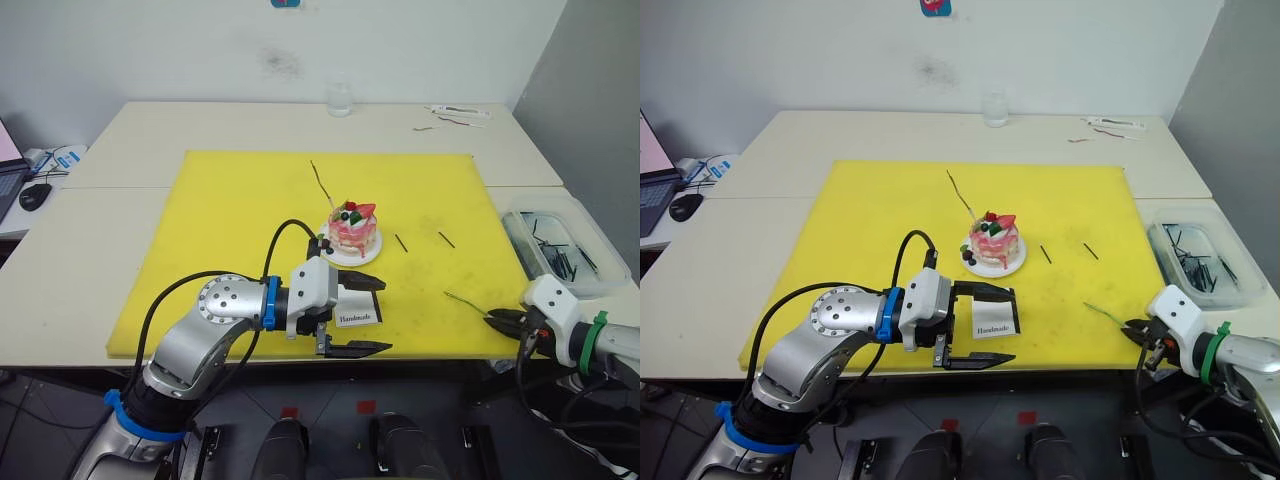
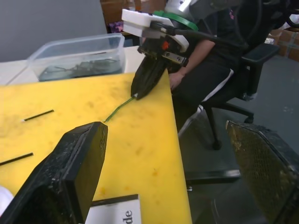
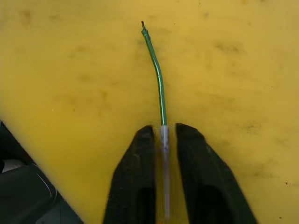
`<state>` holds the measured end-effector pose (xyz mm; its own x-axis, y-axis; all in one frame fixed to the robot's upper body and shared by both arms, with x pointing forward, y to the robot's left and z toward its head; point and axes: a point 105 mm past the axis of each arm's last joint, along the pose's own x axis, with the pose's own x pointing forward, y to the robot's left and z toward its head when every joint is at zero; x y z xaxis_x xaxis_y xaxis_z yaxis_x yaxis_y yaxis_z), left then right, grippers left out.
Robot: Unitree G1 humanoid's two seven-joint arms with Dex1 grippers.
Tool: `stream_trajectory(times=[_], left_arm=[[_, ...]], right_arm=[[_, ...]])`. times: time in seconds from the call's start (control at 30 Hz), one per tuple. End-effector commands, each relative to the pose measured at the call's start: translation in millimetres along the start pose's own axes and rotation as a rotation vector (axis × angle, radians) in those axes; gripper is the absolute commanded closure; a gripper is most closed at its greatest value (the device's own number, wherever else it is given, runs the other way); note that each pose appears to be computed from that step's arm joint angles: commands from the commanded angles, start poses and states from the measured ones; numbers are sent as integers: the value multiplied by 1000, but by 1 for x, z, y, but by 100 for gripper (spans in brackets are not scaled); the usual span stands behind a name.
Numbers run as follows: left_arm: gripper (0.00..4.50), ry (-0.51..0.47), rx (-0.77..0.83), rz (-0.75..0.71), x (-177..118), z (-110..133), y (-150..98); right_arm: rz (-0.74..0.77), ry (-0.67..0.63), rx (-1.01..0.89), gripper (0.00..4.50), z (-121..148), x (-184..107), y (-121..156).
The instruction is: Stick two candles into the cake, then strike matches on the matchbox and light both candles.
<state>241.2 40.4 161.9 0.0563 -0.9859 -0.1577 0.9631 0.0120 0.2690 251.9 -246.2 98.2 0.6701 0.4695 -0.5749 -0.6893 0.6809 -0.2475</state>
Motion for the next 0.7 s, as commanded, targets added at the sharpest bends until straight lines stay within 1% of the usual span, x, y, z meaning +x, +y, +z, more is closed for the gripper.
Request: stream_trajectory(times=[0.03, 0.23, 0.37, 0.53, 0.7], left_arm=[[0, -14, 30, -8, 1, 8, -1], [0, -18, 36, -31, 3, 9, -3], [0, -21, 42, -34, 4, 10, -3], [0, -21, 44, -35, 4, 11, -4], [0, -18, 45, -34, 3, 11, -3]], right_arm=[[-11, 4, -58, 238, 8, -13, -7], [40, 103, -90, 22, 5, -25, -6], [34, 110, -65, 22, 6, -24, -6], [15, 115, -39, 22, -1, -22, -8], [58, 64, -6, 22, 18, -23, -6]])
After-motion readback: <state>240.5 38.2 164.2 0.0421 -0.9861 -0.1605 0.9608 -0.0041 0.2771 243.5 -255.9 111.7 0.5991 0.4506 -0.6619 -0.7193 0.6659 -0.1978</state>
